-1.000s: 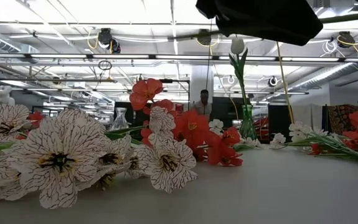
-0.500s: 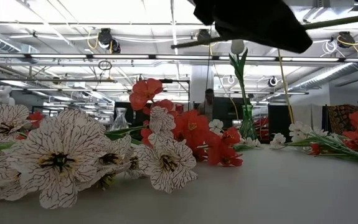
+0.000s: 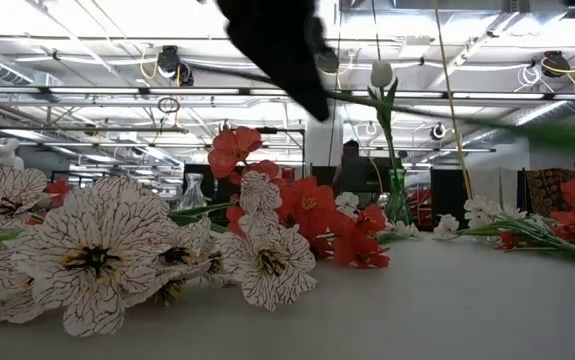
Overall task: Sort flowers into vase by color
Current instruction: Put the bottom white tulip into the green vase
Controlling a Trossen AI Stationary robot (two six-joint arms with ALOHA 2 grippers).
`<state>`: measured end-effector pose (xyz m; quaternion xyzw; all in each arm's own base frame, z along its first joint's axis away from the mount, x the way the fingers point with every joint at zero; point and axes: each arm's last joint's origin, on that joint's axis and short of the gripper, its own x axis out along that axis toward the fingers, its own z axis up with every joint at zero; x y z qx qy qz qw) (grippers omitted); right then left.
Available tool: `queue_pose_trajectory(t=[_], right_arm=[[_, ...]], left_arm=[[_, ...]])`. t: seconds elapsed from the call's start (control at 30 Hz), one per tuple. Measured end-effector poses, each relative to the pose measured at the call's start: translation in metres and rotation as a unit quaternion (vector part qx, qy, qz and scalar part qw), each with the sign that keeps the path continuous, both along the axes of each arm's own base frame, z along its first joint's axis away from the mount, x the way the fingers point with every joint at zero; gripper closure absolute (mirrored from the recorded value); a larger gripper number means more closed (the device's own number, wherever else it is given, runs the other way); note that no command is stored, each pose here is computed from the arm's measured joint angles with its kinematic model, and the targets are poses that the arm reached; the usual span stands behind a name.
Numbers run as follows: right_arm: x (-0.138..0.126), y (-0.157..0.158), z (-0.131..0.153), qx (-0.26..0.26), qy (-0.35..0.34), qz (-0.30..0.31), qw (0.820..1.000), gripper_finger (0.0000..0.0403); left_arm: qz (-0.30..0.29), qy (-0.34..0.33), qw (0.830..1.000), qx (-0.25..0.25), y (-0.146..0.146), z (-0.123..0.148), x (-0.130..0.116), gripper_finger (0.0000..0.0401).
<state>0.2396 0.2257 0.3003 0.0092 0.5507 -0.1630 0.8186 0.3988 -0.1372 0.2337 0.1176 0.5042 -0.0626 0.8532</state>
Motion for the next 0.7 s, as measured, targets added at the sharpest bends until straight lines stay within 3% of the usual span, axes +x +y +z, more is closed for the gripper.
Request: queue_pose_trajectory(t=[0.13,0.37,0.53,0.7], right_arm=[[-0.025,-0.004,0.018,-0.097,-0.055,0.004,0.994,0.0200],[-0.049,0.002,0.033,-0.099,-0.158,-0.012,0.982,0.0200],[-0.037,0.010,0.029,-0.138,-0.258,0.000,0.956,0.0209],[0.008,0.009,0.028,-0.183,-0.322,0.031,0.928,0.0226]], left_arm=[[0.074,-0.024,0.997,0.020,0.021,0.033,-0.030,0.0397],[0.132,-0.157,0.978,0.032,0.046,0.105,-0.114,0.0398],[0.129,-0.336,0.932,-0.046,0.055,0.137,-0.160,0.0399],[0.038,-0.465,0.880,-0.084,0.048,0.120,-0.175,0.0399]])
